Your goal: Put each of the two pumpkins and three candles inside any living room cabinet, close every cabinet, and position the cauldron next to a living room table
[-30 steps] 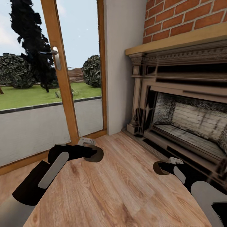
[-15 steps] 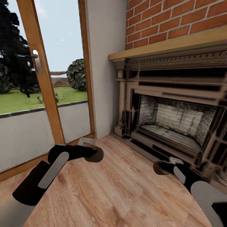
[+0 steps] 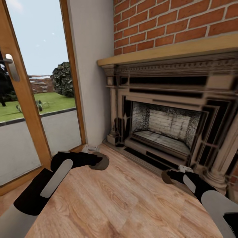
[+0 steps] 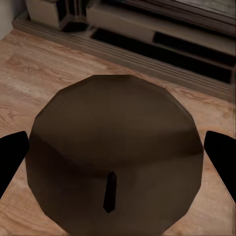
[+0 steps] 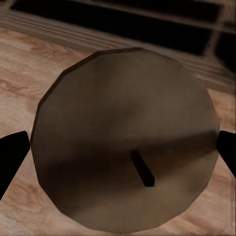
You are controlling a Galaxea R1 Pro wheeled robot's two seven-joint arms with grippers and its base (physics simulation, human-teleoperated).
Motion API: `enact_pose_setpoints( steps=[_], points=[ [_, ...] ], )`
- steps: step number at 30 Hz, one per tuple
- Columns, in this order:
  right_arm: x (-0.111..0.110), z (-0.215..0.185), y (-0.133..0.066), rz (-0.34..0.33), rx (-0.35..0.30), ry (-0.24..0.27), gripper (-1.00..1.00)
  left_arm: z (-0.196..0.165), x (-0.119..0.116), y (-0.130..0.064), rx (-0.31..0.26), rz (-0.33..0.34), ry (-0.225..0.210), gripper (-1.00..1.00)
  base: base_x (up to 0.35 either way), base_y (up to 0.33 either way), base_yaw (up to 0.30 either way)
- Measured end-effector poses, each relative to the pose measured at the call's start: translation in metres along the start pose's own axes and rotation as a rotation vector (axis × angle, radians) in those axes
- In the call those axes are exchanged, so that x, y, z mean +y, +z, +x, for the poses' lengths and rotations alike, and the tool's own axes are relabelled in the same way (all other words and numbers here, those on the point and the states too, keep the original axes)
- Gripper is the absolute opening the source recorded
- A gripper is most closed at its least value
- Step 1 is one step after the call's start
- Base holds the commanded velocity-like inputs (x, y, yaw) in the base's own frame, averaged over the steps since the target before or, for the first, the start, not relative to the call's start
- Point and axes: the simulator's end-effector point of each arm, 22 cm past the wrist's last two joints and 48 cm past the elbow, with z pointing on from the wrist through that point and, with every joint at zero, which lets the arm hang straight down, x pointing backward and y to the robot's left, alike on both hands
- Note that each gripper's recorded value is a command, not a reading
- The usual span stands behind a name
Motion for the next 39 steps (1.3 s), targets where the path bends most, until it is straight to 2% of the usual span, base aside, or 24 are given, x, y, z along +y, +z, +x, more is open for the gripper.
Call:
enact_pose_setpoints(
  steps=[6, 9, 16, 24, 30, 35, 39],
  points=[
    [0.0, -0.01, -0.007, -0.001, 0.002, -0.008, -1.0, -0.013, 0.0, -0.005, 0.0, 0.002, -0.001, -1.0, 0.0, 0.0, -0.291],
    [-0.003, -0.019, -0.013, -0.025, -0.002, -0.008, -1.0, -0.02, 0.0, -0.008, -0.001, 0.0, 0.001, -1.0, 0.0, 0.0, -0.282],
    [-0.033, -0.021, -0.028, -0.066, 0.015, -0.008, -1.0, -0.035, -0.002, -0.015, -0.002, 0.001, 0.006, -1.0, 0.0, 0.0, -0.271],
    [-0.058, -0.025, -0.045, -0.048, 0.07, 0.001, -1.0, -0.053, -0.006, -0.025, -0.006, 0.005, 0.015, -1.0, 0.0, 0.0, -0.252],
    [-0.061, -0.038, -0.056, -0.042, 0.075, 0.008, -1.0, -0.067, -0.009, -0.032, -0.01, 0.011, 0.015, -1.0, 0.0, 0.0, -0.254],
    [-0.06, -0.048, -0.063, -0.042, 0.074, 0.01, -1.0, -0.069, -0.013, -0.027, 0.02, 0.016, -0.005, -1.0, 0.0, 0.0, -0.268],
    [-0.058, -0.056, -0.068, -0.042, 0.073, 0.01, -1.0, -0.056, -0.009, -0.014, 0.083, 0.007, -0.037, -1.0, 0.0, 0.0, -0.272]
  ],
)
